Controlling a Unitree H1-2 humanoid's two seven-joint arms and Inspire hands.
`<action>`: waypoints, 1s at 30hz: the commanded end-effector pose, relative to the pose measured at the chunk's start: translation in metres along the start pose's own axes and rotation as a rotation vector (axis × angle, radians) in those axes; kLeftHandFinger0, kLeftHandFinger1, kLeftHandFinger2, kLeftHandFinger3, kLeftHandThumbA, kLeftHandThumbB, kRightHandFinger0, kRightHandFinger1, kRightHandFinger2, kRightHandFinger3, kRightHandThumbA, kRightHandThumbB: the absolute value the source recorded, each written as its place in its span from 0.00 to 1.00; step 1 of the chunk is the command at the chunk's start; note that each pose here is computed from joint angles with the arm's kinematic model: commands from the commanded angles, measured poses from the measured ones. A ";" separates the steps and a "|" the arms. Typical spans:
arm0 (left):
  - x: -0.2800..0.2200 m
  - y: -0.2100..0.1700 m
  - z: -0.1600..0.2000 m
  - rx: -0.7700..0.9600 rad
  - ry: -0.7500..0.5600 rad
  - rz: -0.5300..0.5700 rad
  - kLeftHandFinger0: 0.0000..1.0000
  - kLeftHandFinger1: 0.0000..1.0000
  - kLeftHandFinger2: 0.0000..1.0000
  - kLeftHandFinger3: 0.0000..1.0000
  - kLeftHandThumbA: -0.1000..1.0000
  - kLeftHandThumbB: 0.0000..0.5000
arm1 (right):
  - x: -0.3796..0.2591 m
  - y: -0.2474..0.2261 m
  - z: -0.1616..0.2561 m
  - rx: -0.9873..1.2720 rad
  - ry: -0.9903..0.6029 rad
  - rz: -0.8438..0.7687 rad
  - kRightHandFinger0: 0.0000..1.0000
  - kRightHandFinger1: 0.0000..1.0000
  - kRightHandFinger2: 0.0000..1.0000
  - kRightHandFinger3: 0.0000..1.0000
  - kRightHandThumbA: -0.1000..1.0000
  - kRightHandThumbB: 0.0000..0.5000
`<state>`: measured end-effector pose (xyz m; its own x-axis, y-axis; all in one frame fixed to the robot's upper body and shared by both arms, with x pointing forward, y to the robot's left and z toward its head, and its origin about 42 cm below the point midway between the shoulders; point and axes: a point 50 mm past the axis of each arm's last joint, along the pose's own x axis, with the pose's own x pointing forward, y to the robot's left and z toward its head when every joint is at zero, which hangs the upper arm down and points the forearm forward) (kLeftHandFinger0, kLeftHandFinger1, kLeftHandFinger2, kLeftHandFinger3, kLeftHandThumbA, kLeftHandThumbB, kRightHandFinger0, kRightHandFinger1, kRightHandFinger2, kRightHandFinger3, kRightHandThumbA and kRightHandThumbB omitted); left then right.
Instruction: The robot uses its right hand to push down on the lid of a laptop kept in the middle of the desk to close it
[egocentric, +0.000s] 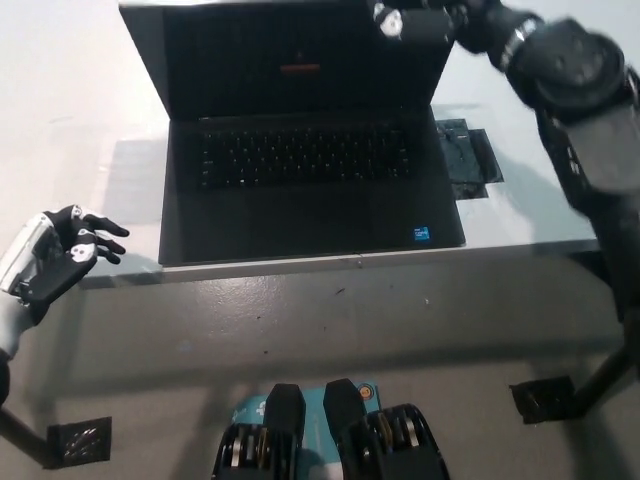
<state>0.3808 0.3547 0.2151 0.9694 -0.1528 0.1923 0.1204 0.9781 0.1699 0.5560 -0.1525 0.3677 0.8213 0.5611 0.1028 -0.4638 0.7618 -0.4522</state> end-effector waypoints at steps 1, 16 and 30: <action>0.007 0.014 0.023 0.049 -0.067 -0.005 0.48 0.46 0.49 0.55 0.00 0.20 | -0.028 0.022 -0.050 0.203 0.165 0.013 1.00 1.00 0.90 1.00 0.22 0.62; 0.007 0.018 0.022 0.070 -0.064 0.005 0.47 0.47 0.51 0.54 0.01 0.21 | -0.089 0.065 -0.084 0.404 0.057 -0.009 1.00 1.00 0.91 1.00 0.30 0.53; 0.008 0.017 0.023 0.048 -0.055 0.012 0.50 0.48 0.51 0.55 0.00 0.22 | -0.125 0.112 -0.139 0.580 0.120 -0.040 1.00 1.00 0.90 1.00 0.26 0.44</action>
<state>0.3818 0.3586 0.2179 0.9708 -0.1485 0.1883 0.1135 0.9762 0.1849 0.4461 -0.1814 0.1781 0.8608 0.5082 -0.0287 -0.5055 0.8601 0.0678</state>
